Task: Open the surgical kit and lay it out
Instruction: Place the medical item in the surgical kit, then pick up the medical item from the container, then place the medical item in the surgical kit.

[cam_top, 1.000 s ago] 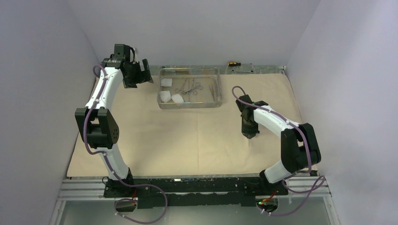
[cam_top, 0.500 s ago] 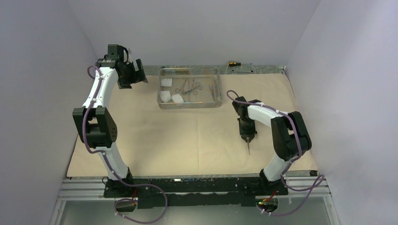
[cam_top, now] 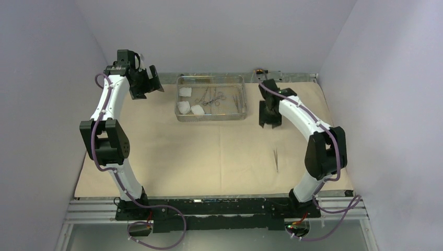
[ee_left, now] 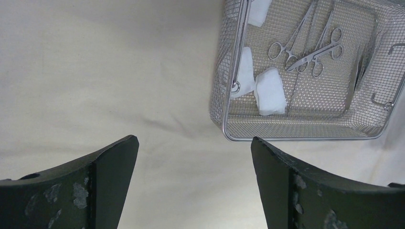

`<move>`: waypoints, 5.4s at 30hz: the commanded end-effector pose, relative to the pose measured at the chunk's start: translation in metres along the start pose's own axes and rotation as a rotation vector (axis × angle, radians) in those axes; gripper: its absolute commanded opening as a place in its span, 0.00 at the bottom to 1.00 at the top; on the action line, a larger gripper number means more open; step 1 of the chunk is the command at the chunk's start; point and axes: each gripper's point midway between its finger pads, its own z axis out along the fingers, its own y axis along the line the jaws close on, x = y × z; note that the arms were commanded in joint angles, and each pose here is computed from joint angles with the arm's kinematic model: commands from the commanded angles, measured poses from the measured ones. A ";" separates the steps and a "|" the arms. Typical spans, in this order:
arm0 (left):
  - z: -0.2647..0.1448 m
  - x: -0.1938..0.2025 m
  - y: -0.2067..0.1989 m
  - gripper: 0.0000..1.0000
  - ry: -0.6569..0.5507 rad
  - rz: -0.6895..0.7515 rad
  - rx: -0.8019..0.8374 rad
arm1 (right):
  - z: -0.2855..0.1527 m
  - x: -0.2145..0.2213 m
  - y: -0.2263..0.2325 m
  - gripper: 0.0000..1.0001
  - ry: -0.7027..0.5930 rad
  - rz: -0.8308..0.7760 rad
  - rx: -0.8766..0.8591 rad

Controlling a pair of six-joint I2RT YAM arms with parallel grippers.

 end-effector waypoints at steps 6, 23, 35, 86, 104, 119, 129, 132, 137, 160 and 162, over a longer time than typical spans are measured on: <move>-0.006 -0.006 -0.004 0.93 -0.023 -0.032 0.013 | -0.078 -0.145 0.106 0.51 -0.495 -0.028 -0.422; -0.003 -0.004 0.006 0.92 -0.015 -0.049 -0.031 | 0.026 -0.208 0.176 0.36 -0.475 -0.069 -0.138; 0.002 -0.001 0.007 0.92 -0.003 -0.053 -0.029 | 0.075 -0.189 0.176 0.38 -0.392 -0.100 -0.077; -0.053 0.007 -0.170 0.95 0.058 0.086 0.899 | -0.196 -0.182 0.255 0.00 -0.654 -0.212 -1.098; -0.031 0.021 -0.194 0.69 0.055 -0.041 0.782 | -0.198 -0.126 0.288 0.00 -0.534 -0.268 -1.151; -0.030 0.060 -0.189 0.09 0.144 -0.087 0.603 | -0.174 -0.104 0.302 0.00 -0.470 -0.183 -0.970; -0.024 0.095 -0.187 0.00 0.177 -0.057 0.500 | -0.180 -0.090 0.244 0.61 -0.463 -0.095 -0.801; -0.014 0.113 -0.196 0.00 0.188 -0.039 0.436 | -0.171 -0.078 0.193 0.61 -0.454 -0.023 -0.702; 0.003 0.160 -0.226 0.00 0.206 -0.026 0.302 | -0.150 -0.050 0.070 0.58 -0.432 0.227 -0.422; 0.075 0.383 -0.357 0.00 0.294 0.132 0.080 | -0.144 0.070 -0.112 0.58 -0.468 0.439 0.055; 0.080 0.384 -0.360 0.00 0.294 0.125 0.081 | -0.142 0.074 -0.113 0.59 -0.468 0.431 0.056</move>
